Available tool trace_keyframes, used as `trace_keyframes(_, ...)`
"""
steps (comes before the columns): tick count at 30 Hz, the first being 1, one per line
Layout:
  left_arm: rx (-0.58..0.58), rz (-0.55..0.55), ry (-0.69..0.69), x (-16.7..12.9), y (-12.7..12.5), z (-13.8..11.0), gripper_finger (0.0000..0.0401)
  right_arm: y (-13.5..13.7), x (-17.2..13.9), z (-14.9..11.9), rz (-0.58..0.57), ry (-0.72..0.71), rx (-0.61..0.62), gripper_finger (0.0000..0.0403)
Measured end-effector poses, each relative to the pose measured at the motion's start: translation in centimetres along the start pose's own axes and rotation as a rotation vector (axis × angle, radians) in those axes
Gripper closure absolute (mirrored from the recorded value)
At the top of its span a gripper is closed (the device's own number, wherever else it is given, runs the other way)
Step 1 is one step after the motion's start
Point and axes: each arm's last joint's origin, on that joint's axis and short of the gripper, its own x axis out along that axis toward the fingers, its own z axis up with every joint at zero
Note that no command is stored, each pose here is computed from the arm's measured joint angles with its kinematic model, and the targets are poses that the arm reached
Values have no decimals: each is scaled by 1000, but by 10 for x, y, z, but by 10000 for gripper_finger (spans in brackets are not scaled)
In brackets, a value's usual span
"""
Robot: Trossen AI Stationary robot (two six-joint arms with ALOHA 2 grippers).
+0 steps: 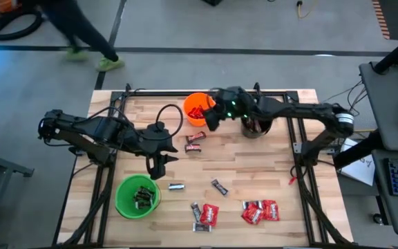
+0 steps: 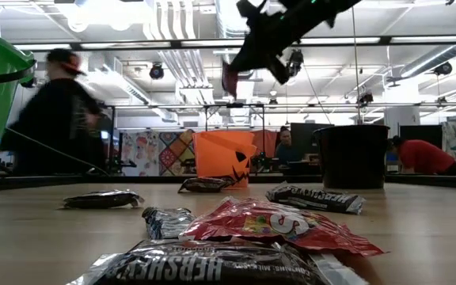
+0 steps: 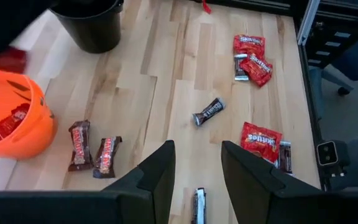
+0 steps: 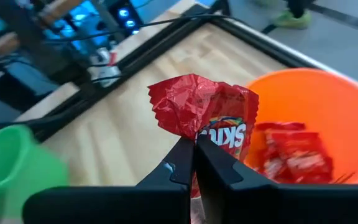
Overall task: Sort candy
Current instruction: Put the red candy into the orange bucket
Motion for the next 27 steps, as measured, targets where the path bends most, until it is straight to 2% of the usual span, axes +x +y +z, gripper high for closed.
trace_keyframes(7, -27, 0, 0, 0, 0, 0, 286, -33, 39, 7, -99, 49, 18, 394)
trace_keyframes(16, -35, 1, 1, 0, 0, 0, 286, -41, 56, 1, -143, 85, 7, 386)
trace_keyframes(21, -34, 2, 2, 0, 0, 0, 286, -42, 56, 2, -165, 73, 6, 349)
trace_keyframes(27, -32, 21, -2, 1, 1, 0, 286, -41, 52, 4, -165, 65, 7, 276)
